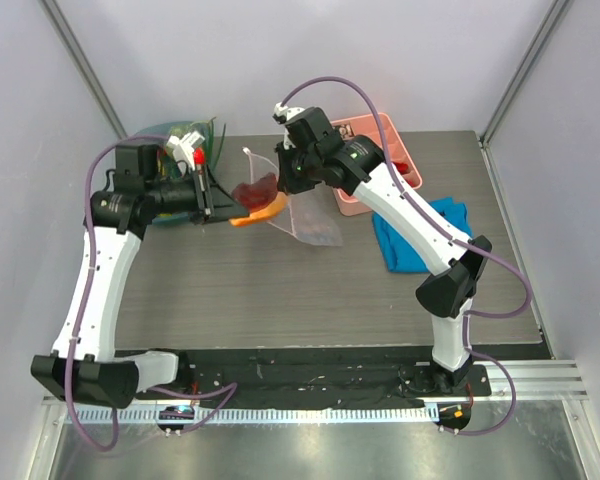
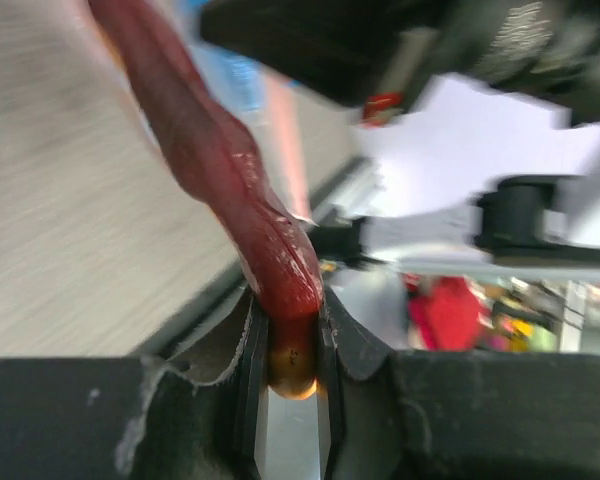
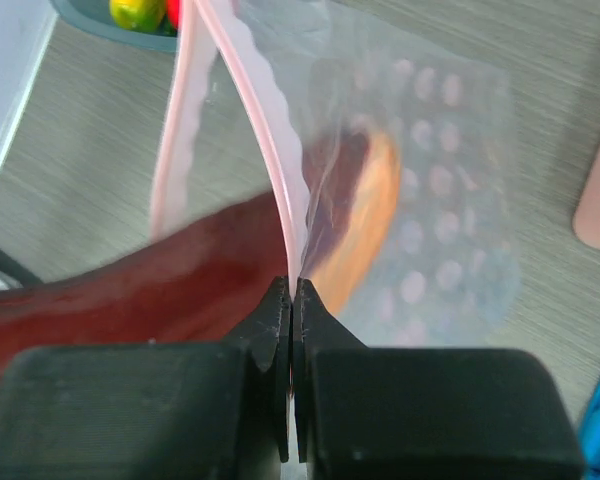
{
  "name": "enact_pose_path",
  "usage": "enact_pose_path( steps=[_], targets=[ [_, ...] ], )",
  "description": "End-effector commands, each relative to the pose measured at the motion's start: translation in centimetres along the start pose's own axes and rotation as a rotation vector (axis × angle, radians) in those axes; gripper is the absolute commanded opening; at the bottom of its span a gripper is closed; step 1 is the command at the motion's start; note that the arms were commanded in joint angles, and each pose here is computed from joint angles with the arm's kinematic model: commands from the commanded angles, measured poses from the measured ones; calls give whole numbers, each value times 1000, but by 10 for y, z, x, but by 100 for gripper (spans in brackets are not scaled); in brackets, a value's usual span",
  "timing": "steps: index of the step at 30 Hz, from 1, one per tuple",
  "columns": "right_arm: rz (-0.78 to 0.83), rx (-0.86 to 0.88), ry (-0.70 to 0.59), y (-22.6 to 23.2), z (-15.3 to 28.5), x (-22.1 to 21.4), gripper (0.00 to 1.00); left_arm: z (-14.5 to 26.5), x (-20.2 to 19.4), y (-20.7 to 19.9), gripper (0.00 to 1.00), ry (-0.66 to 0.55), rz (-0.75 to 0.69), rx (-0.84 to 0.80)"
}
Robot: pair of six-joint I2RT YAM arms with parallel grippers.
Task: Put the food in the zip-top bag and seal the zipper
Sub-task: Place the fake food in the zipper food storage bag.
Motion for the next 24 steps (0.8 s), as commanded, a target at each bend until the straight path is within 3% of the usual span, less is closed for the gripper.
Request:
enact_pose_path(
  steps=[1,5,11,15,20,24],
  targets=[
    [-47,105,-15,20,16,7,1,10,-4,10,0,-135,-190,245],
    [-67,155,-13,27,23,9,1,-1,-4,12,0,-126,-222,276],
    [-77,196,-32,33,26,16,1,-22,-6,13,0,-30,-64,148],
    [-98,235,-14,38,29,15,1,-26,1,18,0,-124,-80,223],
    [-129,248,14,38,26,9,1,-40,6,16,0,-118,-43,222],
    [-156,283,16,46,26,13,1,-50,1,17,0,-150,-106,330]
  ],
)
Point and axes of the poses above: each gripper's point midway between its finger pads, its own z axis back along the fingers, its own y axis along the line the jaws close on, x = y × z, the point moved 6 cm from there along z, back along the fingers, and after that the axes turned 13 degrees about -z, right-handed, at the moved point
